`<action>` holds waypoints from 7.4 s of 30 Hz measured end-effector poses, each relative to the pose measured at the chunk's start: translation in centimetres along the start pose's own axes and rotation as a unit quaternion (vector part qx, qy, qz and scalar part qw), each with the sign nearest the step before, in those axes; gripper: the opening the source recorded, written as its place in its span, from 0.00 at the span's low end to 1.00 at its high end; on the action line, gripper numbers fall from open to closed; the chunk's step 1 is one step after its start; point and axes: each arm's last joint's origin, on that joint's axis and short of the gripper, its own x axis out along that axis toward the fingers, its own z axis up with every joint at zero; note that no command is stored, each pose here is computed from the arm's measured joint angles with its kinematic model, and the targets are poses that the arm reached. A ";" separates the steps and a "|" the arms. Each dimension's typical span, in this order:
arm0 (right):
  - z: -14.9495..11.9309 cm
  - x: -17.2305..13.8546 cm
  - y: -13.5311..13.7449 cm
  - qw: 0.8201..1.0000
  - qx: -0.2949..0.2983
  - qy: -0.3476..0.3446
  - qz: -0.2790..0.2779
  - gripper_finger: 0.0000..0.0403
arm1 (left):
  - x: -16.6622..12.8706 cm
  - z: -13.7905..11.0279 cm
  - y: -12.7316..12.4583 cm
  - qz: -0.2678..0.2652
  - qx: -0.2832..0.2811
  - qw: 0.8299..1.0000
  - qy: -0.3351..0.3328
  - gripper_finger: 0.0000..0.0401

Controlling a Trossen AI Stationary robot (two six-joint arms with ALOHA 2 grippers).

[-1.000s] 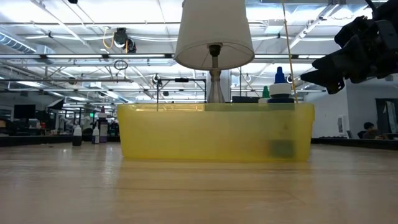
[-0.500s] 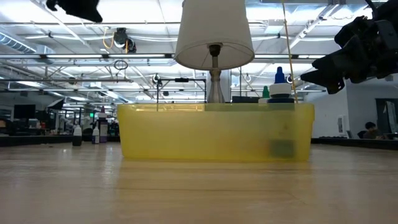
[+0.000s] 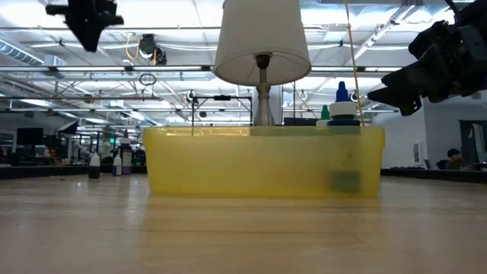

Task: Pick & Place food coloring
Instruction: Put the purple food coloring bottle into the yellow bin

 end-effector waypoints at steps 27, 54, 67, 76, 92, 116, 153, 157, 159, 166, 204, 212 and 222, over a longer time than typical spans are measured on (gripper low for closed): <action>0.2 0.1 0.1 1.000 0.001 -0.009 0.001 0.59 | 4.0 -8.4 -18.4 -0.537 0.218 0.811 -0.081 0.17; 0.2 0.2 0.1 1.000 0.001 -0.008 0.001 0.59 | 11.1 -10.1 -19.8 -0.563 0.098 0.727 -0.380 0.16; 0.2 0.2 0.1 1.000 0.001 -0.008 0.001 0.59 | 14.1 0.1 -11.8 -0.333 -0.070 0.921 -0.191 0.06; 0.2 0.2 0.1 1.000 0.001 -0.008 0.001 0.59 | 14.2 1.5 -7.6 -0.252 -0.126 0.953 -0.111 0.02; 0.2 0.2 0.1 1.000 0.001 -0.008 0.001 0.59 | 21.2 5.3 -7.8 -0.216 -0.120 0.963 0.108 0.62; 0.2 0.2 0.1 1.000 0.001 -0.008 0.001 0.59 | 21.3 4.0 -7.3 -0.097 -0.031 0.964 0.246 0.73; 0.2 0.2 0.1 1.000 0.001 -0.008 0.001 0.59 | 24.3 1.2 -7.9 -0.076 -0.028 0.969 0.235 0.68; 0.2 0.2 0.1 1.000 0.001 -0.008 0.002 0.59 | 24.7 0.8 -8.1 -0.095 -0.034 0.967 0.235 0.68; 0.2 0.2 0.1 1.000 0.001 -0.008 0.001 0.59 | 24.9 0.6 -8.2 -0.096 -0.031 0.967 0.233 0.68; 0.2 0.2 0.1 1.000 0.001 -0.008 0.002 0.59 | 25.1 0.5 -8.0 -0.067 -0.021 0.972 0.225 0.68; 0.2 0.2 0.1 1.000 0.001 -0.008 0.001 0.59 | 12.7 1.6 -9.1 -0.218 0.091 0.966 0.103 0.37; 0.2 0.2 0.1 1.000 0.001 -0.008 0.001 0.59 | 2.9 -1.8 -13.2 -0.293 0.183 0.938 0.019 0.37; 0.2 0.2 0.1 1.000 0.001 -0.008 0.001 0.59 | -3.9 -4.7 -21.7 -0.329 0.271 0.904 -0.034 0.37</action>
